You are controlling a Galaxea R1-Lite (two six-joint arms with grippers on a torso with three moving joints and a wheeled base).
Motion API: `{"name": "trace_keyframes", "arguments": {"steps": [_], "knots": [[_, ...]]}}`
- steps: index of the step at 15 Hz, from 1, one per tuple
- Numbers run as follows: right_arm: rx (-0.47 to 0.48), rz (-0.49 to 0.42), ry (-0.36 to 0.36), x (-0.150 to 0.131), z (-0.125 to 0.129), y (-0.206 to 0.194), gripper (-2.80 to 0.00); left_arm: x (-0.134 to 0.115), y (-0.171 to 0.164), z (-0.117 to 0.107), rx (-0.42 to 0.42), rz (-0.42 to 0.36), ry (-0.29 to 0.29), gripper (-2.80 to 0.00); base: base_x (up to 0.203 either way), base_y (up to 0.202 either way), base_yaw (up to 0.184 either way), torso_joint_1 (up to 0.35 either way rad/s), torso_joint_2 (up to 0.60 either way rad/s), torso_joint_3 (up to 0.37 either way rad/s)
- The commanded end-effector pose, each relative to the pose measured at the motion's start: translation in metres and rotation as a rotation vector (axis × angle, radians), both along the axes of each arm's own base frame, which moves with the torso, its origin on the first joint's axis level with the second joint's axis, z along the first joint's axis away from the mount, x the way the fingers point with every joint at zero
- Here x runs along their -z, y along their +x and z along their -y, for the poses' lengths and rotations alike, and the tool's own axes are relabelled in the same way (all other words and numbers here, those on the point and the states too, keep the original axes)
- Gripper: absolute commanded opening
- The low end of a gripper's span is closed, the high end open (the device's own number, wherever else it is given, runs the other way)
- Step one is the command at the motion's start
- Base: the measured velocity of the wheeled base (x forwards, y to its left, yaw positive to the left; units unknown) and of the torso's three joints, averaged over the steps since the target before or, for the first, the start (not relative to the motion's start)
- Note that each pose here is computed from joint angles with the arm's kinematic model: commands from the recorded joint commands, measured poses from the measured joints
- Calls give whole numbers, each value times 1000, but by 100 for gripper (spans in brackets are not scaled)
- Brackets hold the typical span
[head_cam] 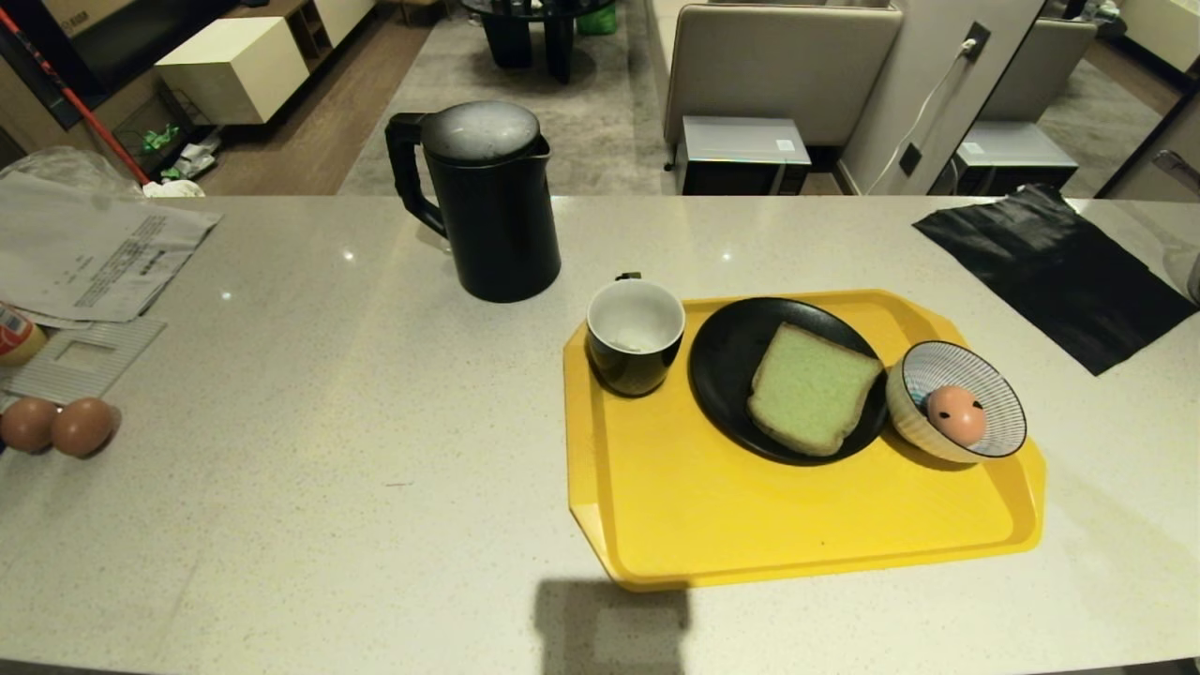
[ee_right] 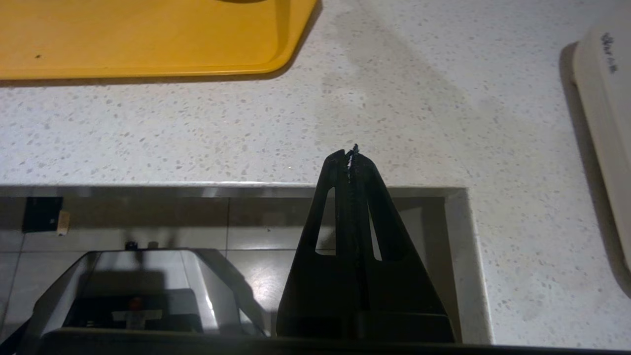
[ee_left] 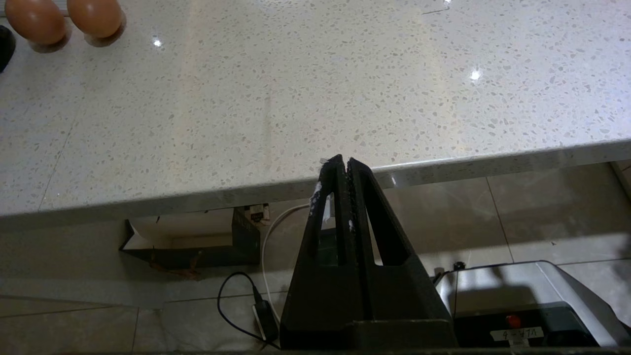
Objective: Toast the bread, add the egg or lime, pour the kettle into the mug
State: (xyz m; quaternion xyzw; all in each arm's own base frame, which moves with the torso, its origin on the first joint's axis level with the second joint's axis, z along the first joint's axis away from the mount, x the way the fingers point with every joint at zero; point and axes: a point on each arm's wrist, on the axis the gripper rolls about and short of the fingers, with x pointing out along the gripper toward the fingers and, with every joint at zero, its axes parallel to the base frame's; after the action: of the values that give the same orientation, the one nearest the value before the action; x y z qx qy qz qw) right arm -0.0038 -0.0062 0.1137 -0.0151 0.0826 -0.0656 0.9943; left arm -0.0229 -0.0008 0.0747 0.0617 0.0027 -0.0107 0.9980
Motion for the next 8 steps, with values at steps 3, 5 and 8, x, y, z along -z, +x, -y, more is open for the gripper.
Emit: {"name": "trace_keyframes", "arguments": {"steps": [3,5,8], "knots": [[-75,-35,-16,8,-2,1,-280,0,0,0,0,1,1,-280,0,0,0,0,0,0],[-51,-56,-14,12,-2,2,-280,0,0,0,0,0,1,-280,0,0,0,0,0,0],[-21,-100,1,20,-4,4,-280,0,0,0,0,1,1,-280,0,0,0,0,0,0]]}}
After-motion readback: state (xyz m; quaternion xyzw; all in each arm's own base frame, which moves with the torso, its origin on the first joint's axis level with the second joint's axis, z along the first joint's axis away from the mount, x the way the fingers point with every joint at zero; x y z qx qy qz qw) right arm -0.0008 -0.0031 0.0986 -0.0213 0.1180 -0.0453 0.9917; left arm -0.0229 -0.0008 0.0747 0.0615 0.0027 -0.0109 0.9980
